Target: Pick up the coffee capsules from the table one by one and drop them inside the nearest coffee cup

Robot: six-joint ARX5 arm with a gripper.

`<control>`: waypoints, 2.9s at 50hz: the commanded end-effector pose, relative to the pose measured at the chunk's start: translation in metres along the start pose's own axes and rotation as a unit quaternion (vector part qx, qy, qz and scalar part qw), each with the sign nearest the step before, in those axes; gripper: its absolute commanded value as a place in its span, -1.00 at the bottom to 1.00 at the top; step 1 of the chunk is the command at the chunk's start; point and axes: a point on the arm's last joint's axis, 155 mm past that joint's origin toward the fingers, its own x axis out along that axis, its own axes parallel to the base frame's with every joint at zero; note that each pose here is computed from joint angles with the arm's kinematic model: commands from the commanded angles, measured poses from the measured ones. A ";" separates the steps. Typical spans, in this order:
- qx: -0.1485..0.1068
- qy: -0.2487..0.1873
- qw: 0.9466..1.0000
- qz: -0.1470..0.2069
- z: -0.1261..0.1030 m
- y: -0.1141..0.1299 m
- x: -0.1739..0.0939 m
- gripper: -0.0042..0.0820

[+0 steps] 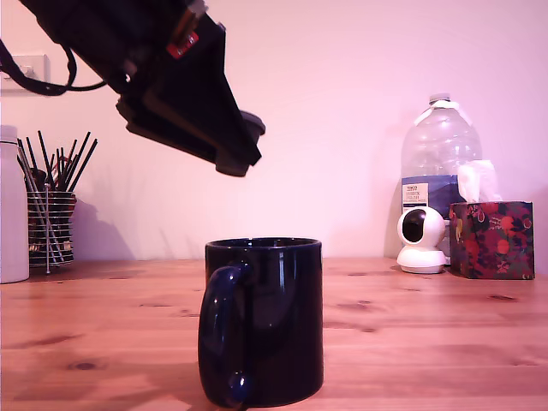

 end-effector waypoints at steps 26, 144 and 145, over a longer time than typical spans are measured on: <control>0.007 0.075 0.997 0.007 -0.042 -0.003 0.051 -0.44; -0.092 -0.141 0.975 0.145 -0.036 0.089 -0.052 -0.95; -0.096 -0.143 0.973 0.152 -0.038 0.094 -0.055 -0.95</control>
